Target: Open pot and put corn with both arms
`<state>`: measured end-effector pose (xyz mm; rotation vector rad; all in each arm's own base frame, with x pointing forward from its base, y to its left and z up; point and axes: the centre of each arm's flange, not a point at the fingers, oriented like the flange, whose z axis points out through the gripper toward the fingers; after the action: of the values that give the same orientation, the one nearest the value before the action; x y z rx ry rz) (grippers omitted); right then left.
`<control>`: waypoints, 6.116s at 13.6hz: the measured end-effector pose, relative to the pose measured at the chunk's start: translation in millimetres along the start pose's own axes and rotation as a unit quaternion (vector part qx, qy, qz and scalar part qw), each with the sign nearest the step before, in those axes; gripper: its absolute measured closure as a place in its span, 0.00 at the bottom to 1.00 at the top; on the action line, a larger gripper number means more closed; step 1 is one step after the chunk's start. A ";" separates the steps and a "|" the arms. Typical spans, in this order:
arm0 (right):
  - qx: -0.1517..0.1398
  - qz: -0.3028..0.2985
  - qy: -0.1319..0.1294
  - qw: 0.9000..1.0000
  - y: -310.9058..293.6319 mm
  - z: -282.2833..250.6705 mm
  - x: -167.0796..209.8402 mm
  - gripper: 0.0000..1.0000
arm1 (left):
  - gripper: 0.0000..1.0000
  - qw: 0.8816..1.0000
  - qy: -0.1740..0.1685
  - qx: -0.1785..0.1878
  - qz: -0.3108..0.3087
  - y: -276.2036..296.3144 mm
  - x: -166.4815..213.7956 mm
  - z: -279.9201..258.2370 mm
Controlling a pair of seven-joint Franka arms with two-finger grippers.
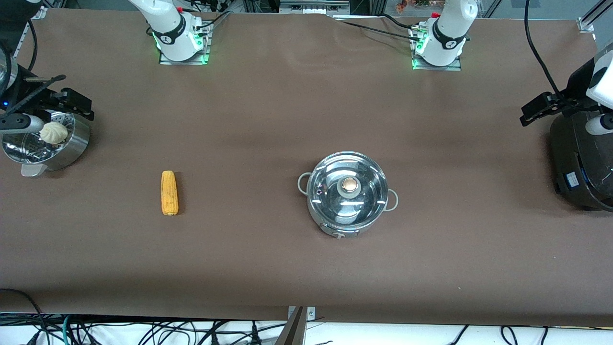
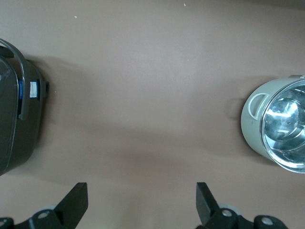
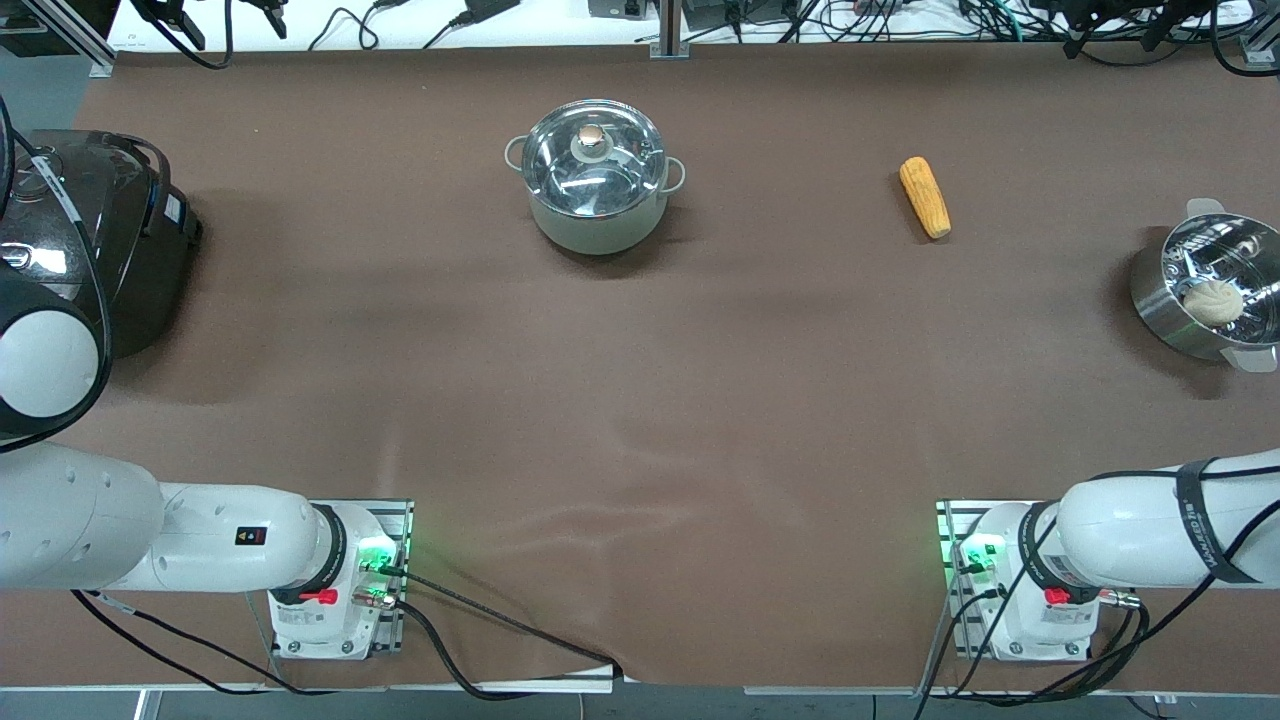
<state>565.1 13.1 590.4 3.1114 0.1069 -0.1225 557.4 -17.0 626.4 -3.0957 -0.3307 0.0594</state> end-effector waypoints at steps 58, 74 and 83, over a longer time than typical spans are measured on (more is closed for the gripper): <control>0.013 -0.037 0.061 0.997 -45.4 314.7 75.5 0.00 | 0.01 0.990 -0.049 -0.084 -0.101 265.2 -21.7 98.5; 0.011 -0.073 0.119 0.990 -41.9 407.5 63.5 0.20 | 0.00 0.998 -0.003 -0.045 -0.050 388.6 -18.6 259.2; 0.011 -0.074 0.086 0.994 -40.0 376.5 84.1 0.56 | 0.03 0.999 0.004 -0.032 -0.029 375.4 -3.2 270.1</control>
<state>616.8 47.9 207.6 3.1282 0.3409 0.1425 622.2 -378.1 344.8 -3.1471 -0.4296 0.0373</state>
